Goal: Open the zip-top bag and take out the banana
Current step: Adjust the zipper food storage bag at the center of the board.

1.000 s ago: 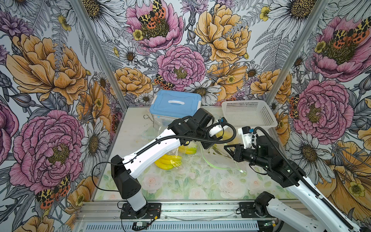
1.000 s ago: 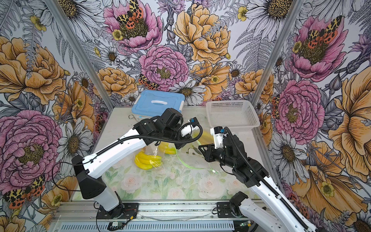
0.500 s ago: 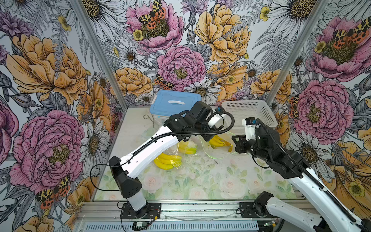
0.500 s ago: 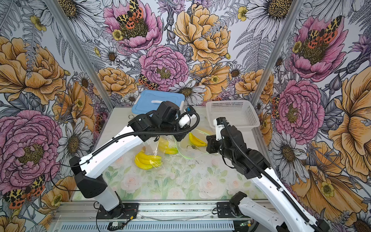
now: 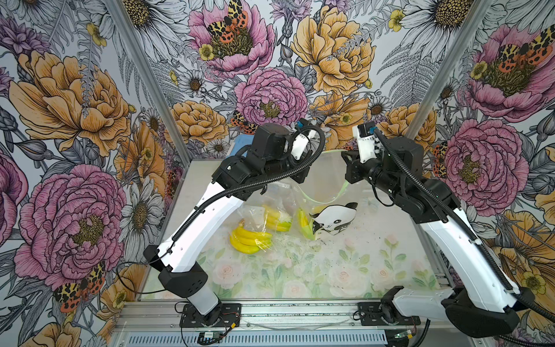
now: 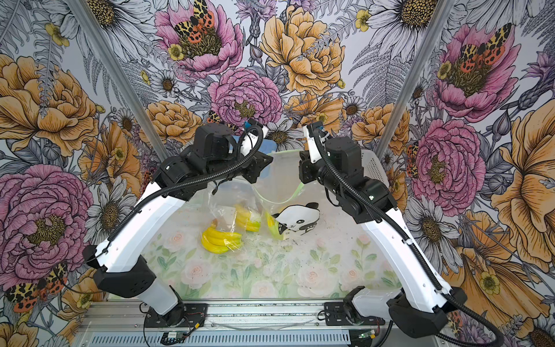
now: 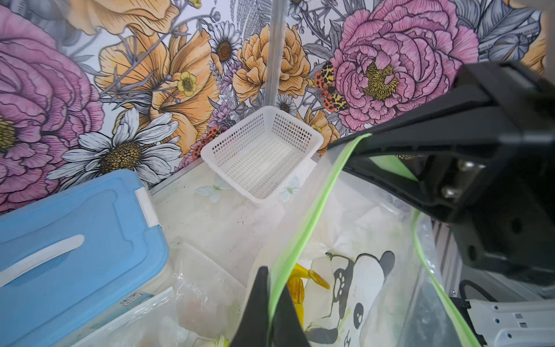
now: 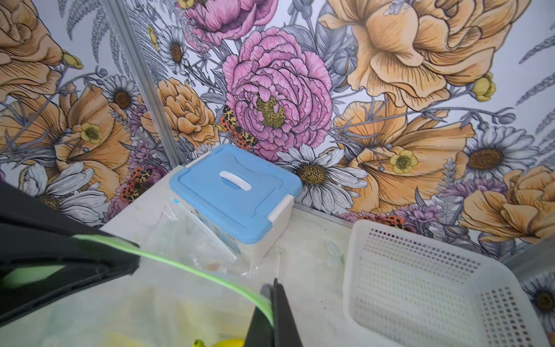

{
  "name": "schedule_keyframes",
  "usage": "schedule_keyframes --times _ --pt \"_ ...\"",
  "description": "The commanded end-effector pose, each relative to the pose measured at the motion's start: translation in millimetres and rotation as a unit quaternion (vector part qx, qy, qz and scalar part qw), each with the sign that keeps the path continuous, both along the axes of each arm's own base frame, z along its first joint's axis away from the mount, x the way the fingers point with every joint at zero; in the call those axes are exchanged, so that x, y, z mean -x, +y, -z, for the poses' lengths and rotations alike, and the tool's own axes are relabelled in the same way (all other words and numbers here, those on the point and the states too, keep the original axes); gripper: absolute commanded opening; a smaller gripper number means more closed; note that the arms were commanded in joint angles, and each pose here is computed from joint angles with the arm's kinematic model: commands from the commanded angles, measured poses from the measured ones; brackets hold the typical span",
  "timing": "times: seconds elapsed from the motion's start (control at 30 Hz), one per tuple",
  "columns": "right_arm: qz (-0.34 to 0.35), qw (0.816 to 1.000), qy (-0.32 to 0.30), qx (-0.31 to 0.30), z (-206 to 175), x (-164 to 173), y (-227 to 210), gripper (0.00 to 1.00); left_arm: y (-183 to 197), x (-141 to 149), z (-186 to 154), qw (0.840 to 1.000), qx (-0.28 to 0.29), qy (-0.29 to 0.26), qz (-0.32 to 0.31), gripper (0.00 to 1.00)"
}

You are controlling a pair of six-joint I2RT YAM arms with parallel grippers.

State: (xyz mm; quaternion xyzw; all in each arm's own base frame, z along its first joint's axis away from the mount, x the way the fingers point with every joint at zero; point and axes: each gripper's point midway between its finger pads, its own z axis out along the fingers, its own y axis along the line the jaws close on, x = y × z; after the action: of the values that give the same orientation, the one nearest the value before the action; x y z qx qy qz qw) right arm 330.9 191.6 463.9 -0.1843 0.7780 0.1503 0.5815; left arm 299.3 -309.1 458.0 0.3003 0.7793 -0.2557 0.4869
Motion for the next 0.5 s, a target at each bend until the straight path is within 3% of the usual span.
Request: schedule_keyframes --times 0.0,0.13,0.23,0.33,0.47 --pt "-0.037 0.997 -0.053 -0.041 -42.2 -16.1 20.9 0.00 50.0 13.6 -48.6 0.996 0.037 -0.048 -0.062 0.07" --pt "-0.098 0.990 -0.071 -0.078 -64.9 -34.5 57.6 0.00 71.6 28.7 -76.7 0.993 0.041 -0.077 -0.074 0.08" --pt "-0.125 0.986 -0.074 -0.080 -63.6 -46.2 70.1 0.00 71.7 36.9 -74.7 0.994 0.037 -0.069 -0.071 0.08" --pt "-0.121 0.988 -0.051 -0.078 -42.9 -57.1 57.1 0.00 49.6 41.5 -46.3 0.998 0.036 -0.017 -0.055 0.07" --pt "-0.102 0.991 0.014 -0.081 19.2 -61.1 19.4 0.00 -16.2 56.4 26.5 0.997 0.010 0.071 -0.012 0.06"
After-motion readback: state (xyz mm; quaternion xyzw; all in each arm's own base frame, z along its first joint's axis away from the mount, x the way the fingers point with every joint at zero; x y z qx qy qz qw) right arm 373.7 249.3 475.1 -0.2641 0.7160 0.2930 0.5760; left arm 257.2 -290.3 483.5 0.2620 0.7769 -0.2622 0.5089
